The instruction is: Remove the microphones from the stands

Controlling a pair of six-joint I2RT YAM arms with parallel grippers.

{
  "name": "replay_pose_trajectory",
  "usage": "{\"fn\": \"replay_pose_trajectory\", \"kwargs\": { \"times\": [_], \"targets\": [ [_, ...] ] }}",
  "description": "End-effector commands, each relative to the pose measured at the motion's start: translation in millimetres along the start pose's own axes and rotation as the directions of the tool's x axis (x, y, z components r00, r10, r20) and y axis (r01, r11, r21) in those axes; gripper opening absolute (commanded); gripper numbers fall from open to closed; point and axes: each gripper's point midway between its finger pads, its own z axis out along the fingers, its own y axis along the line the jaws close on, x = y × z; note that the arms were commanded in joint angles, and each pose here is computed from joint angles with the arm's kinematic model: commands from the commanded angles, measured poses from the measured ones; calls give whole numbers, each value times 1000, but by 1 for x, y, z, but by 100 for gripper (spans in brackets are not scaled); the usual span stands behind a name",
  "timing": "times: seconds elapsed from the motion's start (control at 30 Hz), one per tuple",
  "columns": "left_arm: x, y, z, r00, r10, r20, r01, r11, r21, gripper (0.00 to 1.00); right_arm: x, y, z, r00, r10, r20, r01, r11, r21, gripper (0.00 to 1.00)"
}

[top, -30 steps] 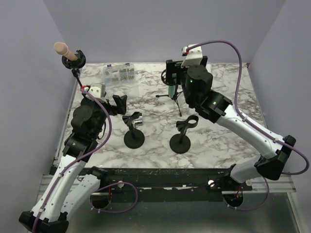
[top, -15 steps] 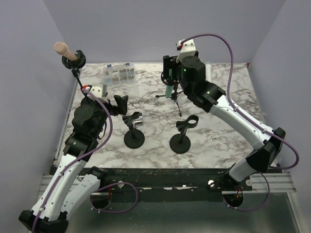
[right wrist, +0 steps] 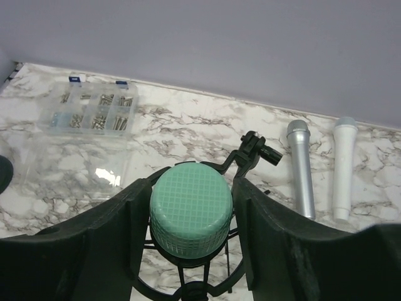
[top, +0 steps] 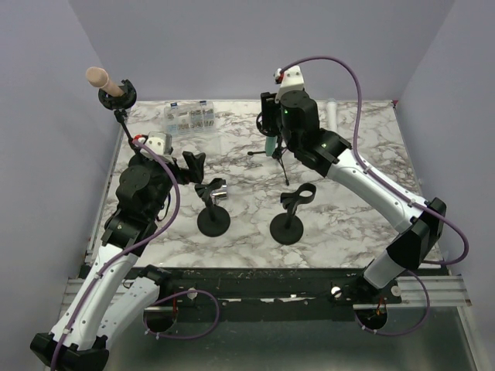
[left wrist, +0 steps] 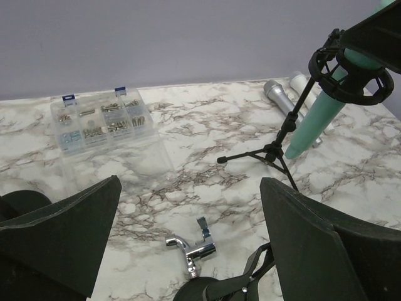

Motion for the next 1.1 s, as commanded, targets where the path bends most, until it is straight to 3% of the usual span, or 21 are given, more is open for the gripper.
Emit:
{"fn": "replay_pose_trajectory", "kwargs": {
  "times": [0.0, 0.2, 0.67, 0.9, 1.07],
  "targets": [
    [-9, -7, -2, 1000, -10, 14, 10, 1000, 27, 96, -10, 1, 1, 1000, 11, 17, -11, 1000, -11, 57],
    [-12, -7, -4, 1000, -11, 25, 11, 1000, 27, 96, -29, -3, -2, 999, 0, 45, 0, 1000, -2, 46],
    [-8, -7, -2, 1000, -13, 9, 13, 999, 29, 96, -152, -31, -52, 961, 26, 274, -30, 1000, 8, 34],
    [-7, -7, -1, 1000, -13, 5, 12, 1000, 28, 96, -198, -57, -102, 895, 120, 430, -122, 992, -22, 26],
    [-6, -7, 0, 1000, -14, 2, 14, 999, 29, 96, -206, -82, -136, 821, 180, 542, -198, 980, -24, 15]
  ]
}}
